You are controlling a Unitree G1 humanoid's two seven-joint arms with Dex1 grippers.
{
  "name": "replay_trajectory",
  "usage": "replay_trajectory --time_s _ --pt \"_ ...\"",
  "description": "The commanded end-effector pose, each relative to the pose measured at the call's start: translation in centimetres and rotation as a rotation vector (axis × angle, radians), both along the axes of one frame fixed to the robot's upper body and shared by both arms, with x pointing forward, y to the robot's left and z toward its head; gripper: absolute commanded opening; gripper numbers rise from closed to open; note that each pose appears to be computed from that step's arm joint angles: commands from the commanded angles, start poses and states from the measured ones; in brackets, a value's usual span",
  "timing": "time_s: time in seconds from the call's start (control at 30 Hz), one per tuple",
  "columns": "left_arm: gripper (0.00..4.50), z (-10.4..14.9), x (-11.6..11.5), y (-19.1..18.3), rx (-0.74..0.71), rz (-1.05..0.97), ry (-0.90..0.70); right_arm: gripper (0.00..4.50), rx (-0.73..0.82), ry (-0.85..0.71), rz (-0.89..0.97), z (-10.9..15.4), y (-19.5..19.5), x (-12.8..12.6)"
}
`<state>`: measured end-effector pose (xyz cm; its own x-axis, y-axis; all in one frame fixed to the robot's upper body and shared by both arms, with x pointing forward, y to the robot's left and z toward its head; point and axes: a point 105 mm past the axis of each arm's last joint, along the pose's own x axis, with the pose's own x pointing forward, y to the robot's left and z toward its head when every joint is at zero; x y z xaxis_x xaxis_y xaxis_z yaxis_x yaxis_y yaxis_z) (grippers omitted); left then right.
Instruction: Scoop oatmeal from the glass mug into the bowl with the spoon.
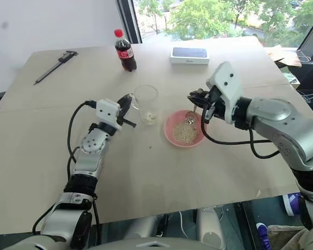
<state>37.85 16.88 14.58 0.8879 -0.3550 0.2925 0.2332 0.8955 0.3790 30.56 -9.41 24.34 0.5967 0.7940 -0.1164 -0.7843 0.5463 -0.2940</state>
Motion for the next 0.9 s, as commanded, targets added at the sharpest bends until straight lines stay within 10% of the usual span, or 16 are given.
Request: replay_trajectory --time_s 0.03,0.27,0.7,0.9 --pt "0.05 0.6 -0.6 0.4 -0.011 0.012 -0.023 0.0 0.304 0.022 -0.081 4.6 -1.2 1.5" --pt "0.05 0.6 -1.1 0.0 -0.007 -0.001 -0.018 0.0 0.606 0.154 -0.008 8.6 2.1 2.7" --pt "0.05 0.3 -2.2 0.1 -0.02 0.026 -0.007 0.0 0.573 0.39 -0.026 2.8 8.0 5.3" --pt "0.0 0.4 -2.4 0.4 -0.022 0.04 -0.004 2.48 0.604 0.333 -0.052 3.5 8.2 6.2"
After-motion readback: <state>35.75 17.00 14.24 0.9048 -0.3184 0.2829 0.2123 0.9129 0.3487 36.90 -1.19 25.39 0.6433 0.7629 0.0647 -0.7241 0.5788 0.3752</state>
